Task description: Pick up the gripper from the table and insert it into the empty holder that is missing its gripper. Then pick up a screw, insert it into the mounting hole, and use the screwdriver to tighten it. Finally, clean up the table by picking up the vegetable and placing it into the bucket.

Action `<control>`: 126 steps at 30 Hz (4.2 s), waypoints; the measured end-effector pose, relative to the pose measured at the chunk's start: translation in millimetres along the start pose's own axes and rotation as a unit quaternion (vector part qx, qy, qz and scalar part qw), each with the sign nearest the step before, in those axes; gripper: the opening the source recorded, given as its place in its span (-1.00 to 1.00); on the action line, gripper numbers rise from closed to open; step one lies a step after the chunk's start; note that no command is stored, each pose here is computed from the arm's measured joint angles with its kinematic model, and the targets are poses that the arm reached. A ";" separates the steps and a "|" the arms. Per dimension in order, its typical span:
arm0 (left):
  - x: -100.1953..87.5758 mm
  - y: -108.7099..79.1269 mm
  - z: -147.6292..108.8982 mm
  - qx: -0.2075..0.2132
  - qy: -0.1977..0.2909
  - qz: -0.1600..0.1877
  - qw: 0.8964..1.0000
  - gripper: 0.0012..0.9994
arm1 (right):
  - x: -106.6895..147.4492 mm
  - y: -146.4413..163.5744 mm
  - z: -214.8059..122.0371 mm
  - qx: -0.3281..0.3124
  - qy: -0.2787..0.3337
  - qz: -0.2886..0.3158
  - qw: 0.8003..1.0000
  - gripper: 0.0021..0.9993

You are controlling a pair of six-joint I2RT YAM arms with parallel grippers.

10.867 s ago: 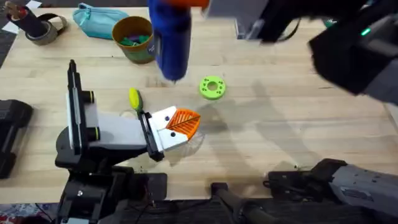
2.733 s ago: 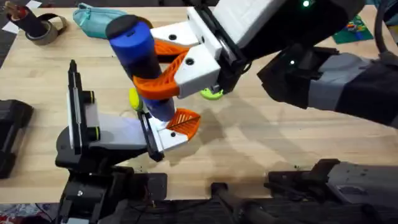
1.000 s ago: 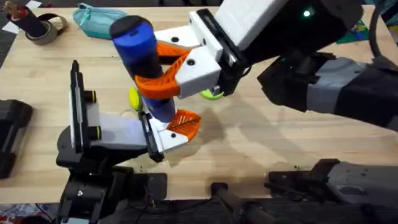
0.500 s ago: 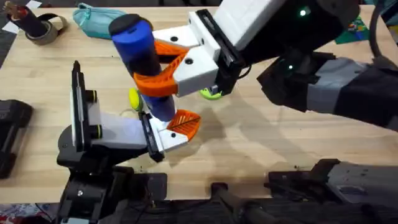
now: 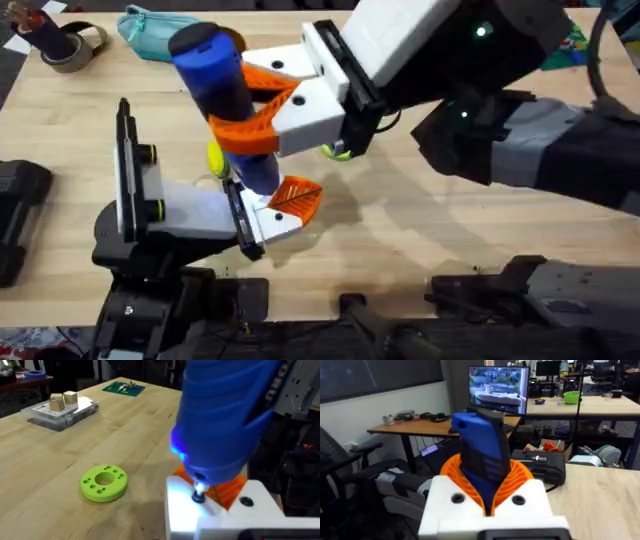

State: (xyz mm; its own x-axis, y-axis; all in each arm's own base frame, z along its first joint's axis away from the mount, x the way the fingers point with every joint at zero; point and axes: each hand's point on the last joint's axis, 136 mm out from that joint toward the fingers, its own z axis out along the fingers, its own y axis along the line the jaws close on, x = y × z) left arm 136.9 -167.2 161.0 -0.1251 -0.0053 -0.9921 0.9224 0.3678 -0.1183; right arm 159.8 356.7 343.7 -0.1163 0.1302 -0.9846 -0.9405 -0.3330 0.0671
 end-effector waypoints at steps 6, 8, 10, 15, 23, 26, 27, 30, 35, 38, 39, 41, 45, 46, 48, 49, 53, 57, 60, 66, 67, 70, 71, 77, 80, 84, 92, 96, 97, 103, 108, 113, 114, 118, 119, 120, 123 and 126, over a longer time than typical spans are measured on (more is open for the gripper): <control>0.0 0.0 0.0 0.000 0.000 0.000 1.000 -0.97 | -0.4 -2.3 -0.4 0.007 -0.003 0.017 1.000 -0.93; 0.0 0.0 0.0 0.000 0.000 0.000 1.000 -0.97 | -0.6 -5.1 -2.3 0.013 -0.004 0.029 1.000 -0.93; 0.0 -0.1 0.0 0.000 0.000 0.000 1.000 -0.97 | -0.7 -8.2 -4.1 0.020 -0.005 0.038 0.999 -0.93; 0.0 -0.3 0.0 0.001 0.000 0.000 1.000 -0.97 | 0.9 -13.2 -4.9 0.032 -0.006 0.055 0.998 -0.93; 1.0 -1.1 0.2 0.004 0.002 -0.011 1.000 -0.97 | 2.3 -25.0 -7.0 0.068 -0.009 0.083 0.994 -0.93; 1.0 -1.0 0.2 0.004 0.002 -0.010 1.000 -0.97 | 2.0 -25.1 -6.9 0.069 -0.010 0.084 0.994 -0.93; 1.0 -1.0 0.2 0.004 0.002 -0.010 1.000 -0.97 | 1.9 -25.0 -6.9 0.069 -0.010 0.084 0.994 -0.93; 1.0 -0.9 0.2 0.004 0.002 -0.011 1.000 -0.97 | 1.8 -24.7 -6.9 0.068 -0.010 0.083 0.994 -0.93; 0.6 -1.0 0.2 0.004 0.001 -0.009 1.000 -0.97 | -0.5 -20.4 -6.1 0.058 -0.013 0.066 0.996 -0.93; -1.1 -0.3 0.2 0.002 -0.001 -0.004 1.000 -0.97 | -4.3 -3.0 -3.0 0.018 -0.014 0.015 1.000 -0.93; -1.7 -0.2 0.2 0.001 -0.002 -0.002 1.000 -0.97 | -5.0 3.9 -1.7 0.002 -0.014 -0.001 1.000 -0.93; -2.5 -0.2 0.2 0.001 -0.003 0.001 1.000 -0.97 | -5.9 16.2 0.2 -0.026 -0.013 -0.030 0.999 -0.93; -3.7 -2.0 0.2 0.006 -0.005 0.017 1.000 -0.97 | -5.7 28.4 0.0 -0.056 -0.009 -0.061 0.997 -0.93; -3.8 -1.9 0.2 0.006 -0.005 0.018 1.000 -0.97 | -5.3 29.8 -0.2 -0.060 -0.007 -0.063 0.996 -0.93; -3.6 -1.7 0.2 0.005 -0.005 0.017 1.000 -0.97 | -4.0 32.6 -0.5 -0.068 -0.004 -0.069 0.995 -0.93; -3.5 -1.6 0.2 0.005 -0.005 0.016 1.000 -0.97 | -3.4 33.5 -0.6 -0.070 -0.003 -0.070 0.995 -0.93; -2.5 -2.6 0.2 0.008 -0.004 0.021 1.000 -0.97 | -1.6 32.3 -0.5 -0.069 0.000 -0.066 0.995 -0.93; -2.6 -1.8 0.3 0.005 -0.004 0.024 1.000 -0.97 | -1.3 32.6 -0.6 -0.070 0.000 -0.066 0.995 -0.93; -2.4 -0.8 0.3 0.003 -0.003 0.019 1.000 -0.97 | 0.0 34.6 -0.9 -0.076 0.003 -0.068 0.995 -0.93; -1.0 -1.8 0.4 0.006 -0.001 0.022 1.000 -0.97 | 2.7 29.8 -0.7 -0.066 0.006 -0.055 0.996 -0.93; -0.4 -1.5 0.4 0.005 0.000 0.019 1.000 -0.97 | 3.6 29.3 -0.8 -0.065 0.007 -0.054 0.996 -0.93; 0.6 0.1 0.4 0.000 0.001 0.008 1.000 -0.97 | 5.0 28.8 -0.7 -0.065 0.009 -0.054 0.996 -0.93; 0.6 0.5 0.4 -0.001 0.001 0.008 1.000 -0.97 | 5.4 28.6 -0.6 -0.065 0.010 -0.054 0.996 -0.93; 0.6 0.0 0.4 0.000 0.001 0.011 1.000 -0.97 | 5.9 24.1 -0.6 -0.050 0.015 -0.045 0.998 -0.93; 0.8 1.3 0.4 -0.003 0.001 0.004 1.000 -0.97 | 6.1 25.1 -0.5 -0.052 0.015 -0.050 0.997 -0.93; 0.8 1.4 0.5 -0.003 0.001 0.006 1.000 -0.97 | 4.8 21.2 -0.1 -0.041 0.012 -0.044 0.998 -0.93; 0.5 2.2 0.4 -0.006 0.001 0.001 1.000 -0.97 | 2.1 11.4 0.0 -0.013 0.003 -0.002 1.000 -0.93; 0.2 2.1 0.4 -0.005 0.001 0.001 1.000 -0.97 | 0.9 5.1 -1.8 0.003 -0.001 0.019 1.000 -0.93; 0.2 2.1 0.4 -0.005 0.001 0.001 1.000 -0.97 | 0.6 4.3 -2.2 0.005 -0.002 0.022 1.000 -0.93; 0.0 2.1 0.4 -0.005 0.000 0.002 1.000 -0.97 | -0.1 2.8 -2.4 0.009 -0.005 0.026 1.000 -0.93; -0.4 2.1 0.4 -0.005 0.000 0.003 1.000 -0.97 | -0.7 6.1 -2.2 -0.001 -0.004 0.020 1.000 -0.93; -1.7 1.5 0.4 -0.004 -0.002 0.007 1.000 -0.97 | -3.0 13.5 -0.6 -0.028 0.005 0.008 1.000 -0.93; -2.0 1.3 0.4 -0.003 -0.003 0.008 1.000 -0.97 | -3.4 14.5 -0.2 -0.033 0.007 0.007 0.999 -0.93; -2.9 0.9 0.4 -0.002 -0.004 0.011 1.000 -0.97 | -4.6 18.8 0.7 -0.051 0.014 0.000 0.999 -0.93; -3.1 0.6 0.4 -0.002 -0.004 0.011 1.000 -0.97 | -4.8 19.6 0.8 -0.054 0.015 -0.001 0.998 -0.93; -3.1 0.5 0.4 -0.001 -0.004 0.011 1.000 -0.97 | -4.9 20.4 0.8 -0.057 0.016 -0.002 0.998 -0.93; -3.7 -0.5 0.4 0.001 -0.005 0.015 1.000 -0.97 | -6.4 21.1 0.8 -0.060 0.018 -0.004 0.998 -0.93; -4.2 -0.9 0.3 0.002 -0.006 0.016 1.000 -0.97 | -8.4 21.9 0.6 -0.064 0.019 -0.007 0.998 -0.93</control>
State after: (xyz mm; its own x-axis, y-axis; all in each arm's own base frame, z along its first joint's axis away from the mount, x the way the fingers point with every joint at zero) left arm 136.7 -167.8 165.2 -0.0906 -0.0044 -0.9959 0.9276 0.3635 -0.0860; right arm 140.0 348.9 353.6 -0.0886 0.1011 -0.9909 -0.8929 -0.4490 0.0340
